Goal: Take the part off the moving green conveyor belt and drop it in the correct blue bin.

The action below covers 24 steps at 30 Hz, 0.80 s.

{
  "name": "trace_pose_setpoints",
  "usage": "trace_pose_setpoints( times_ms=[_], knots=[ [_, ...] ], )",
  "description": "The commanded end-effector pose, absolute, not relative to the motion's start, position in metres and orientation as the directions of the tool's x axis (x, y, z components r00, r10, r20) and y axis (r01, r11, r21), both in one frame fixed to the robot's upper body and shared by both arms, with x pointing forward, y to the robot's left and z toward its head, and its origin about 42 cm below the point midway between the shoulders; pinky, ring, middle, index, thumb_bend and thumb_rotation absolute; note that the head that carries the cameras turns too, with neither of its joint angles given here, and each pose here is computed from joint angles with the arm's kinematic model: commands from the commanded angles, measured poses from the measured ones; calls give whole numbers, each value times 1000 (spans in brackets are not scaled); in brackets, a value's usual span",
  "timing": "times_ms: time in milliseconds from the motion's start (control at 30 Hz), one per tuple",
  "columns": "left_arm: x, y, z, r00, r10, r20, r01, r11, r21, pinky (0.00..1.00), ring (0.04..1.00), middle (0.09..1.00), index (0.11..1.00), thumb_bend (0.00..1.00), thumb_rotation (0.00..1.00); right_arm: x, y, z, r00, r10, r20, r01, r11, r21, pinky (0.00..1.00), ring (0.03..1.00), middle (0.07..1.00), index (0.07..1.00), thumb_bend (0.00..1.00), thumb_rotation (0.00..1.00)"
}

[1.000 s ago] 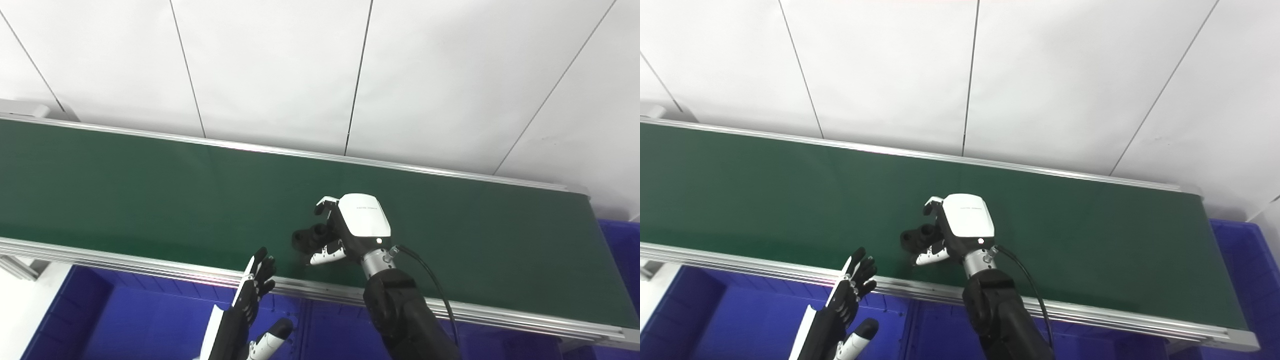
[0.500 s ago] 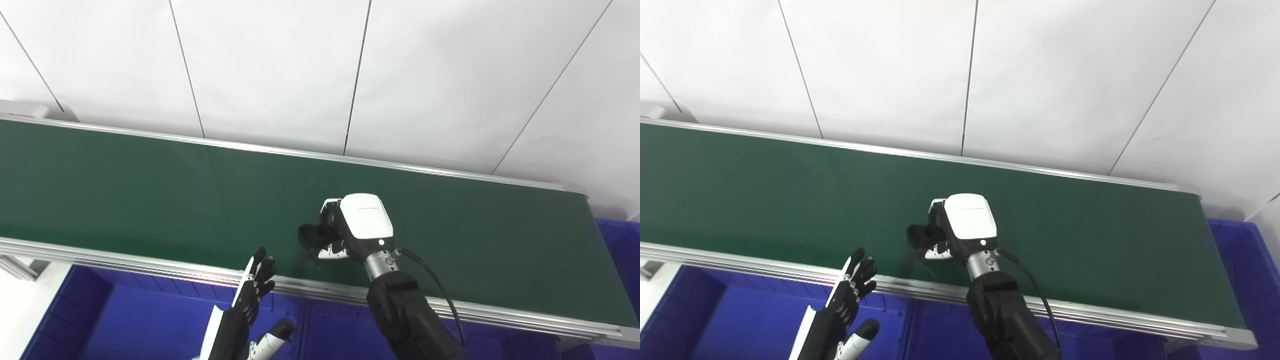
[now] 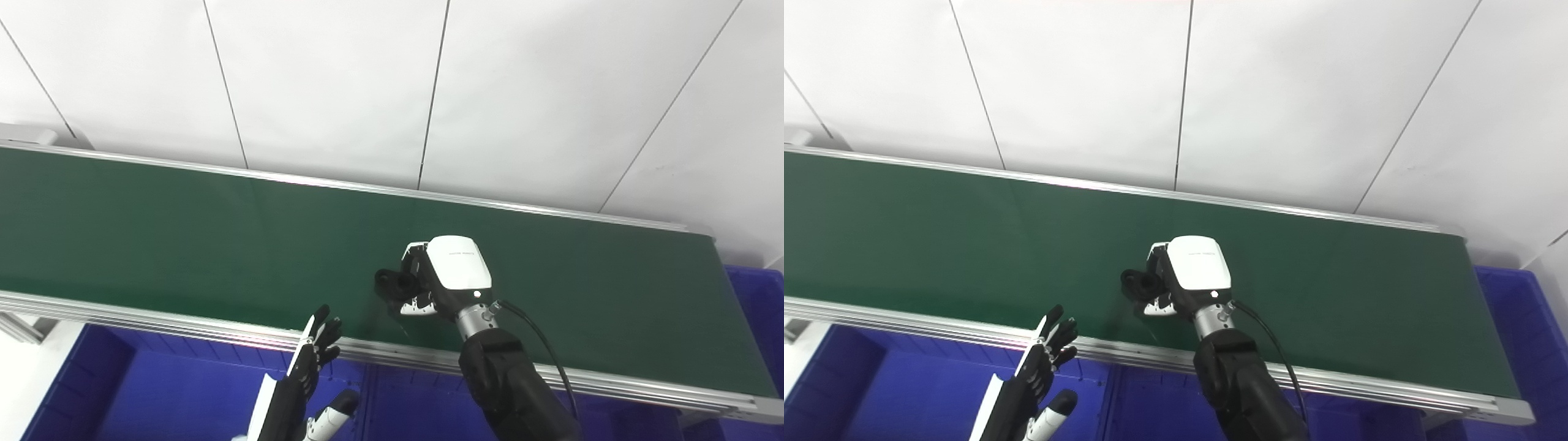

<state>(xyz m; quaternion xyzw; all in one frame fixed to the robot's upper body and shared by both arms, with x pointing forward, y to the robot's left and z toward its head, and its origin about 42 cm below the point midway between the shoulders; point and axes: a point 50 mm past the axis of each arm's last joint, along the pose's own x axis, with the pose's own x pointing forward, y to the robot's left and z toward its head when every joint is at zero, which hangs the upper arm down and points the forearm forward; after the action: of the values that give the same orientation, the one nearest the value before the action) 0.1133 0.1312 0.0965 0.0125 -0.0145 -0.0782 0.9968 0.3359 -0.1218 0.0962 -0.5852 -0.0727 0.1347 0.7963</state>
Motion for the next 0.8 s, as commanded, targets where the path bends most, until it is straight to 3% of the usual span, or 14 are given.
trace_pose_setpoints(
  times_ms=[0,200,367,633,767],
  knots=[
    [119,121,105,986,-150,77,150,989,4,881,920,925,976,577,765,337,-118,114,958,288,2,-97,329,-939,297,319,321,485,515,136],
    [120,124,105,986,-150,73,150,989,4,903,917,919,980,552,745,329,-132,147,955,285,85,-31,378,-925,351,348,310,485,515,136],
    [122,127,106,987,-146,67,145,989,19,858,866,897,973,549,760,323,-144,172,948,288,135,13,390,-921,412,374,300,486,514,138],
    [123,132,106,986,-155,65,154,988,28,885,908,900,982,508,757,303,-166,215,925,317,210,85,366,-927,385,380,313,485,513,139],
    [123,135,108,985,-158,65,156,987,38,889,914,898,984,485,758,285,-174,227,919,333,211,86,354,-931,435,415,339,485,514,140]
  ],
)
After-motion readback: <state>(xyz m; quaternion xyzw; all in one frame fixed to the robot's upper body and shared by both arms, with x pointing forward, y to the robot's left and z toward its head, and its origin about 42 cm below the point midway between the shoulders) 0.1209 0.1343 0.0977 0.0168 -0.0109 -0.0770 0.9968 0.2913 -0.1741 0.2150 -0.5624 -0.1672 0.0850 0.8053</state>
